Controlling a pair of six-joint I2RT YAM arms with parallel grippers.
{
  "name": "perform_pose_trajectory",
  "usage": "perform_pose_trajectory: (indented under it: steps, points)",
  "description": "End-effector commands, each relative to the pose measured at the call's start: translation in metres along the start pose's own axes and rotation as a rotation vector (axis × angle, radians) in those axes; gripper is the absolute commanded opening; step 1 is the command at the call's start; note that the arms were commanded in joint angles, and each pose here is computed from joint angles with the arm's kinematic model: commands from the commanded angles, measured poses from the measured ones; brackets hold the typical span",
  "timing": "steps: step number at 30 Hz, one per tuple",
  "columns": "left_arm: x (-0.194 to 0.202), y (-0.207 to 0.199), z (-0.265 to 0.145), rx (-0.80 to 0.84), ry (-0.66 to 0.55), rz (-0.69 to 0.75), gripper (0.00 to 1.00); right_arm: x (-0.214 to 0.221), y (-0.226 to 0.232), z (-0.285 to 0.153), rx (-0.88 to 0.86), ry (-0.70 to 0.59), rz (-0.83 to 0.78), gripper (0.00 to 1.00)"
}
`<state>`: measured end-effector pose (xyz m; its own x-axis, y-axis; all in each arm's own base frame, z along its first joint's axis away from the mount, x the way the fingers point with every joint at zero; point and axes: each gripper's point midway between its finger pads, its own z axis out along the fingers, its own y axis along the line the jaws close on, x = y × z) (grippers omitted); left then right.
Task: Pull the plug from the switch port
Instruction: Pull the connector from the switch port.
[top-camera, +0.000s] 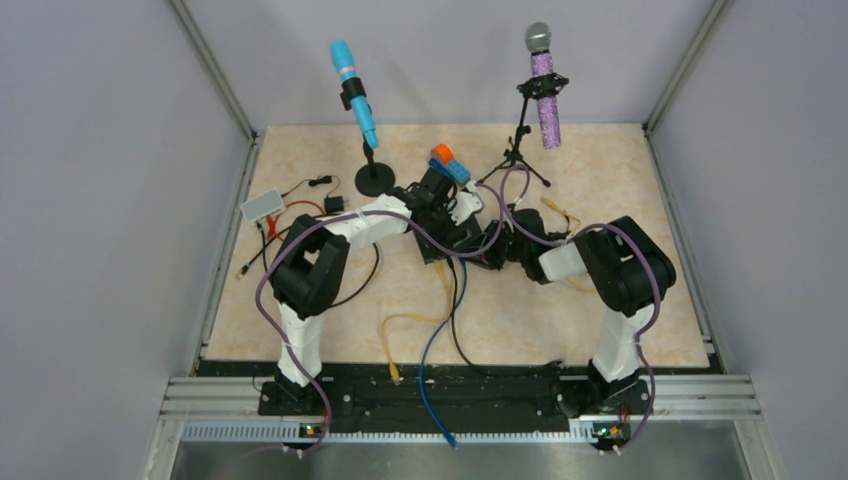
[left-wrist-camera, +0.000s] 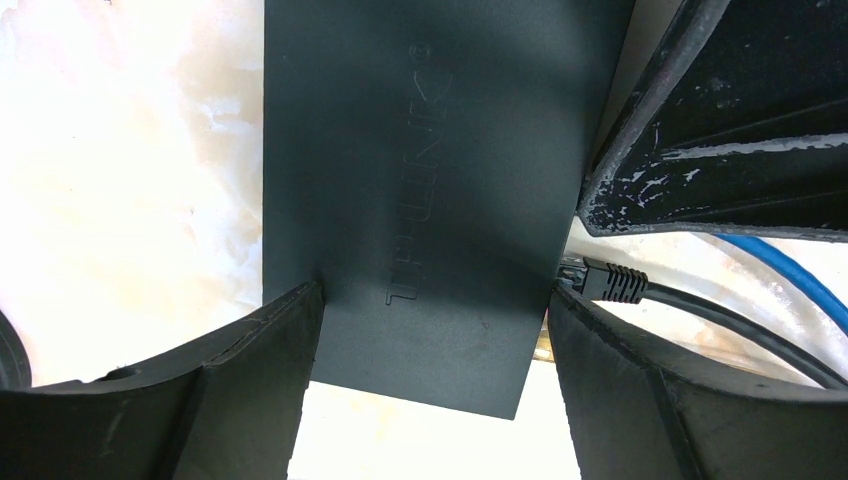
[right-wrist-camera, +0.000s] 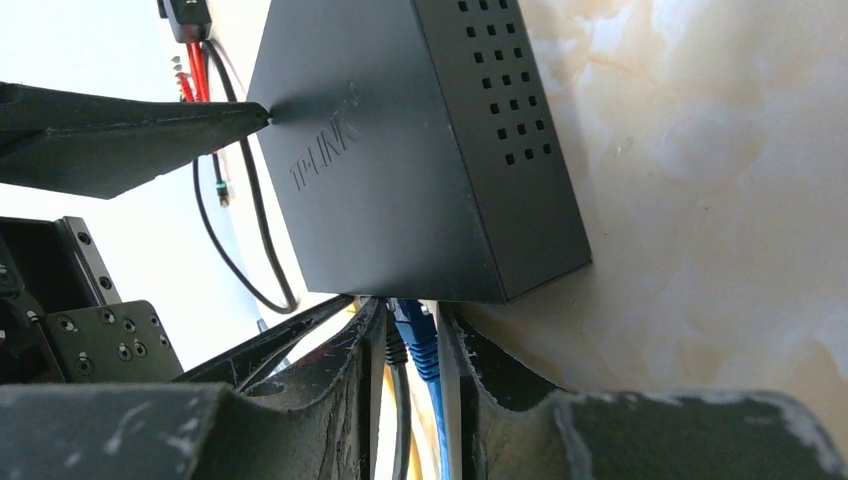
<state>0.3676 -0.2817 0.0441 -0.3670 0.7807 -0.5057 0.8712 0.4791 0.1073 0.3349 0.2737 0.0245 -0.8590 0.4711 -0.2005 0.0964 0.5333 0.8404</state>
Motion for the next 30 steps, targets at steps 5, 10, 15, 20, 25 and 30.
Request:
perform_pose_trajectory:
  steps: [5, 10, 15, 20, 25, 30]
  points:
    - [0.055, -0.036, 0.010, 0.140, 0.181, -0.048, 0.85, -0.001, -0.027, 0.012, 0.078, -0.010, 0.049, 0.27]
    - [0.056, -0.036, 0.011, 0.143, 0.184, -0.046, 0.85, -0.001, -0.028, 0.014, 0.076, -0.008, 0.077, 0.29]
    - [0.056, -0.037, 0.010, 0.145, 0.183, -0.048, 0.85, 0.003, -0.031, 0.016, 0.062, 0.000, 0.106, 0.33]
    - [0.056, -0.037, 0.011, 0.145, 0.185, -0.048, 0.84, 0.006, -0.035, 0.015, 0.074, 0.003, 0.096, 0.16]
    - [0.056, -0.037, 0.011, 0.144, 0.185, -0.047, 0.84, 0.005, -0.035, 0.011, 0.086, 0.000, 0.065, 0.03]
    - [0.058, -0.037, 0.011, 0.143, 0.192, -0.049, 0.84, 0.005, -0.033, 0.006, 0.091, 0.001, 0.028, 0.00]
